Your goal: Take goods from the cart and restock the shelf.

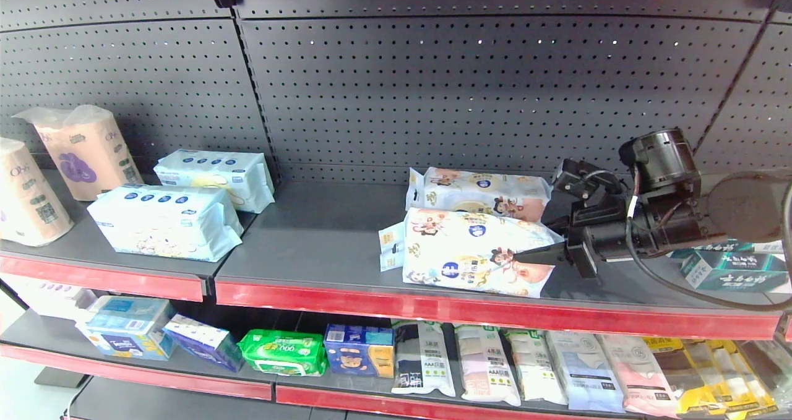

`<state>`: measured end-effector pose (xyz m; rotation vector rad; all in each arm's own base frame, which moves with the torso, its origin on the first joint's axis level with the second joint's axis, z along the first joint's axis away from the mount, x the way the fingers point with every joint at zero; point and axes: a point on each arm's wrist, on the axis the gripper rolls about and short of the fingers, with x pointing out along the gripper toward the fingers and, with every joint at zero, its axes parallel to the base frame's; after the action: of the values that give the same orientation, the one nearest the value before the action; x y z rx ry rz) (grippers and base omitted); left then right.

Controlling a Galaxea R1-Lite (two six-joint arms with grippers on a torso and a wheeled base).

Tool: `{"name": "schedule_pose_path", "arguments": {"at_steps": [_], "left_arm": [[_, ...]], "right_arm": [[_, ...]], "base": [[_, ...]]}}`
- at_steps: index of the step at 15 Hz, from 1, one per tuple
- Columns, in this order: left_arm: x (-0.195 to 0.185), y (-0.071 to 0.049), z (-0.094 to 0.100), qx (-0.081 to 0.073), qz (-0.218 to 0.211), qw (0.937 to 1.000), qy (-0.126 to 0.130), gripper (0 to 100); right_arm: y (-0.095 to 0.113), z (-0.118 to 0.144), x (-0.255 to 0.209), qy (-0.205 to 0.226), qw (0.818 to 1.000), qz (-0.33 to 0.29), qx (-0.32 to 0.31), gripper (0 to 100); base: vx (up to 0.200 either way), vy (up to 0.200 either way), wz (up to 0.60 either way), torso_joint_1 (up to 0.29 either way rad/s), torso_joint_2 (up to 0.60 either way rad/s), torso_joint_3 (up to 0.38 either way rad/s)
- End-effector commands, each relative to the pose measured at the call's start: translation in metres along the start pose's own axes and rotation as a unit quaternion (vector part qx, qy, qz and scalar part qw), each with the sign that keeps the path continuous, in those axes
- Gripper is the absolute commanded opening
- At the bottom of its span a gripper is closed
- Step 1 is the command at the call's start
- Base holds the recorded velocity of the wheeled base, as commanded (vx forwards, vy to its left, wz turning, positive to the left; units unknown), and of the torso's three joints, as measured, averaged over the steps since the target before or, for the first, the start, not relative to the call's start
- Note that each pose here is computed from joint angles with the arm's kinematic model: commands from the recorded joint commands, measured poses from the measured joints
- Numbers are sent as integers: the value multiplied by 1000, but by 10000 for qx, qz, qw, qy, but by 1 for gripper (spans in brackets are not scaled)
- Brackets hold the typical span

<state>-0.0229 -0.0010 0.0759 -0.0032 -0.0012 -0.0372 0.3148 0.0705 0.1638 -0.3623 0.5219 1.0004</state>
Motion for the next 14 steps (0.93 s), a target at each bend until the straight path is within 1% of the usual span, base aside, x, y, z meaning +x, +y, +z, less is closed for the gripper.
{"name": "schedule_pose_path", "arguments": {"at_steps": [1,3,14], "left_arm": [[0,0,0,-7,2,10000,-1,100],[0,0,0,0,2,10000,6,100],[0,0,0,1,2,10000,-1,100]], "right_arm": [[0,-1,0,-10,10000,25,-2,0],[1,-3,0,-39,9999,114,-18,0],[-6,-8,-4,-71,9998,61,-187,0]], "base": [[0,0,0,0,0,0],[0,0,0,0,0,0],[0,0,0,0,0,0]]}}
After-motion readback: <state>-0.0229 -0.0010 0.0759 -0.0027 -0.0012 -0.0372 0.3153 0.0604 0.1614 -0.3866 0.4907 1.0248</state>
